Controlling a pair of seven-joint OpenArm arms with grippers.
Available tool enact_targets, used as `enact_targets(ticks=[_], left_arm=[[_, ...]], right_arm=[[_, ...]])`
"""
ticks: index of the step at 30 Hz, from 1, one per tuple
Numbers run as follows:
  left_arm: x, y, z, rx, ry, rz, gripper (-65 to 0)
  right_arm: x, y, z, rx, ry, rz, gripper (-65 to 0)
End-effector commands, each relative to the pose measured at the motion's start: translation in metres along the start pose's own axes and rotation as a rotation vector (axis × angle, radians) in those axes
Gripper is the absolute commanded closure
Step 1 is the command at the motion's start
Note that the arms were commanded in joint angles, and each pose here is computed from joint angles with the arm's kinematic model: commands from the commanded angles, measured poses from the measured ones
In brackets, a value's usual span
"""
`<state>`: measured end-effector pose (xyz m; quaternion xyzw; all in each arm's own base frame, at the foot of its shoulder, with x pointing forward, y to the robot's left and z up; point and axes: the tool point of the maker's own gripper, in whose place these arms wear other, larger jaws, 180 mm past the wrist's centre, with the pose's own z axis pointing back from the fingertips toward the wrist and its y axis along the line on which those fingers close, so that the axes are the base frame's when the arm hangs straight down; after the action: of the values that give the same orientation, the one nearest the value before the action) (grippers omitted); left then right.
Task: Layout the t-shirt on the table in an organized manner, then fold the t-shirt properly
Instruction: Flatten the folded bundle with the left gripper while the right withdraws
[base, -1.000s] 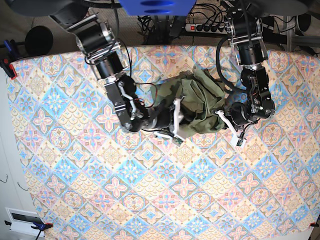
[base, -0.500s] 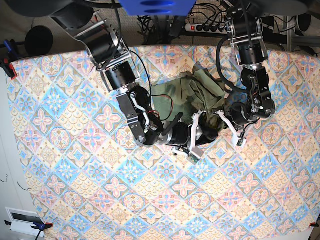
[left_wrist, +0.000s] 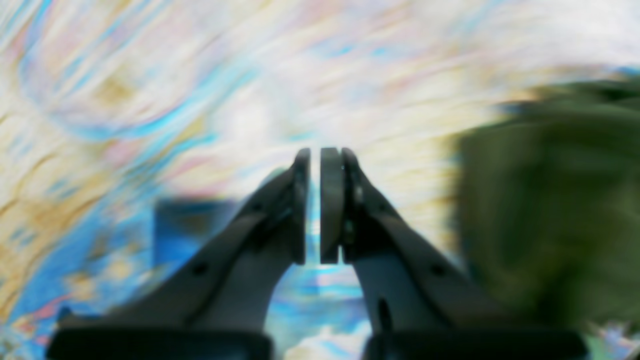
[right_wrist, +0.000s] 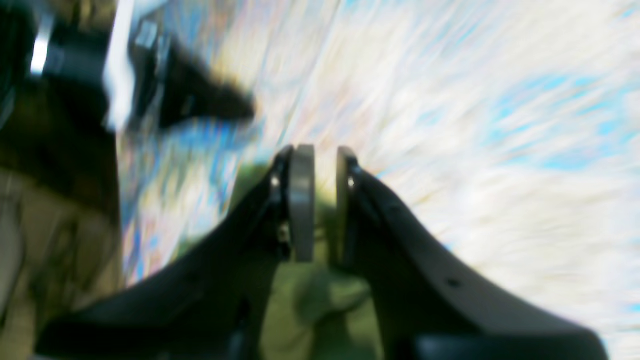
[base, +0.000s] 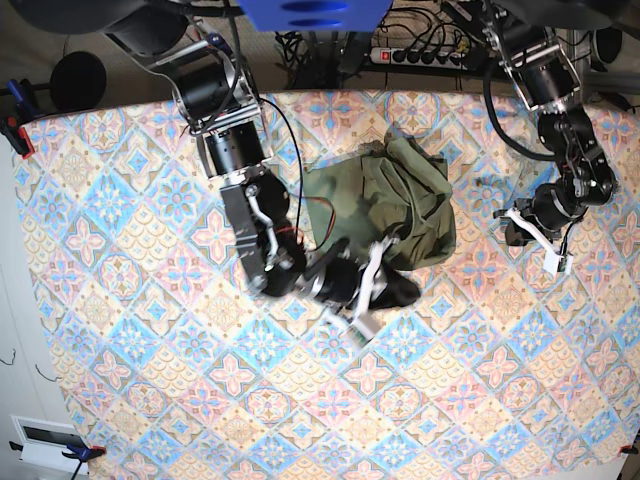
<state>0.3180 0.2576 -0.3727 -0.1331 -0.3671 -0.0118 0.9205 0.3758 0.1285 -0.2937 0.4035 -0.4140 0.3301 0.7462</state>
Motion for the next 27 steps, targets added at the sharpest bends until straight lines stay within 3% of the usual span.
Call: enact_targets(ticks=[1, 4, 8, 12, 16, 22, 27], left_arm=[[0.016, -0.005, 0.015, -0.009, -0.046, -0.045, -3.1], [0.025, -0.044, 0.038, -0.089, -0.087, -0.111, -8.3], [0.028, -0.086, 0.057, -0.179, -0.117, -0.170, -21.0], [0.028, -0.126, 0.056, -0.294, -0.150, -0.131, -32.0], [0.022, -0.167, 0.040, -0.376, -0.130, -0.133, -32.7], [0.001, -0.207, 0.014, -0.363, -0.023, -0.067, -33.3], [-0.013, -0.200, 0.004, -0.301, 0.040, -0.030, -33.3]], right_arm=[[0.013, -0.001, 0.006, -0.003, -0.042, 0.008, -7.1], [0.015, -0.018, 0.030, -0.067, -0.066, 0.002, -7.1], [0.011, -0.047, 0.059, -0.153, -0.064, -0.006, -7.1], [-0.009, -0.073, 0.086, -0.226, -0.036, -0.033, -7.1], [-0.019, -0.098, 0.115, -0.298, -0.007, -0.029, -7.1], [-0.046, -0.098, 0.125, -0.319, 0.015, -0.077, -7.1], [-0.047, -0.096, 0.130, -0.331, 0.004, -0.075, -7.1]])
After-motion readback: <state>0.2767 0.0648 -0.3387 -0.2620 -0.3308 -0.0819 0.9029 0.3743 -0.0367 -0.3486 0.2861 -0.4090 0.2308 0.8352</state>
